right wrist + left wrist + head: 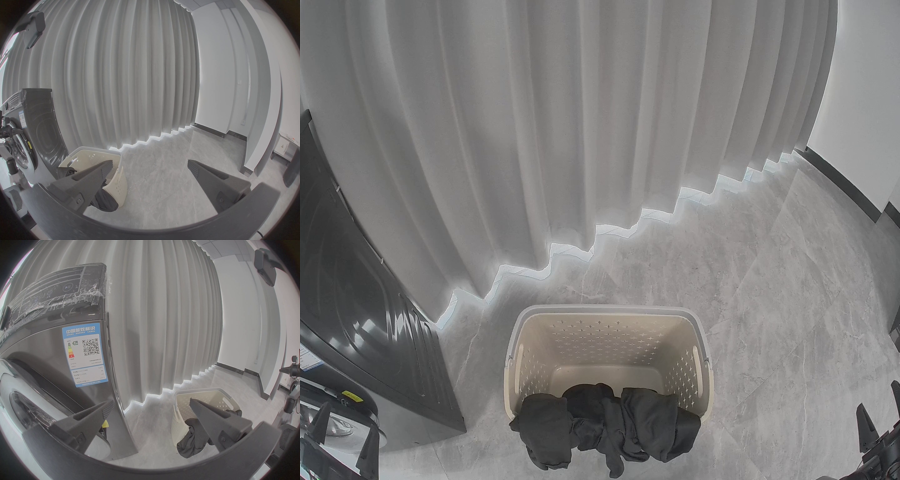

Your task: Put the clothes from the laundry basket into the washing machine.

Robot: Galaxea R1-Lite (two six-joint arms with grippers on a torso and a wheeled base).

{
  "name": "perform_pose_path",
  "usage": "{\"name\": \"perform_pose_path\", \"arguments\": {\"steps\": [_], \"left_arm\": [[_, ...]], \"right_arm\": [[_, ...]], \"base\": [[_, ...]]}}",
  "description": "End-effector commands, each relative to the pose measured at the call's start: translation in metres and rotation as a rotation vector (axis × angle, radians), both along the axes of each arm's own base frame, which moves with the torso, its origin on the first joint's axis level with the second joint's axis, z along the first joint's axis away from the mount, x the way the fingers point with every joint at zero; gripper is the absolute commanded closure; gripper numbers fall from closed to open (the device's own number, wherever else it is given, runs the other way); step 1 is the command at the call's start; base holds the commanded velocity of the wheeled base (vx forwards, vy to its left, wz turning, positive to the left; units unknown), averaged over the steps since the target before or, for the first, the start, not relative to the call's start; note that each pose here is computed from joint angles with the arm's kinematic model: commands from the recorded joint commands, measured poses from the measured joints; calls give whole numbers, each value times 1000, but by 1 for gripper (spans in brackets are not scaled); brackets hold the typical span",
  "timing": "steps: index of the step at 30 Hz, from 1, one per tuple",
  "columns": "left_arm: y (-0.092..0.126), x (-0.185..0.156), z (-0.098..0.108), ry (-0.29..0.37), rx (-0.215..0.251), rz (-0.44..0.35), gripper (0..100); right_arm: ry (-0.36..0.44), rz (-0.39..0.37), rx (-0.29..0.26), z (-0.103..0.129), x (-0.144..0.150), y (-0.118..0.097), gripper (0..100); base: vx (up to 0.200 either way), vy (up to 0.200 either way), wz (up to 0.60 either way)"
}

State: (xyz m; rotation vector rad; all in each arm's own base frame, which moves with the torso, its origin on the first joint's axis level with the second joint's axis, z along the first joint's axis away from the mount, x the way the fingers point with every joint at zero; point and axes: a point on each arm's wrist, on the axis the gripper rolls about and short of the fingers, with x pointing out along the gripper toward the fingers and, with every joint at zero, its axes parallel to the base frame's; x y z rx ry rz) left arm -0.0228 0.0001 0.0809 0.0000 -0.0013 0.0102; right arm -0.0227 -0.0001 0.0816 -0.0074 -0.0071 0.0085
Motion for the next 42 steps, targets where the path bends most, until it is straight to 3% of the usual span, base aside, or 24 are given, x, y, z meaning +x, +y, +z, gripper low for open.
{"name": "perform_pose_path", "arguments": {"steps": [1,8,14,42], "left_arm": [[0,0,-5,4,0,1,0],[0,0,-5,4,-2,1,0],[0,0,-5,4,-2,1,0],[0,0,-5,4,-2,1,0]], "right_arm": [[16,1,0,-5,1,0,0],[16,1,0,-5,1,0,0],[16,1,0,-5,1,0,0],[16,1,0,-5,1,0,0]], "base": [[0,0,0],[0,0,0],[200,0,0],[0,0,0]]}}
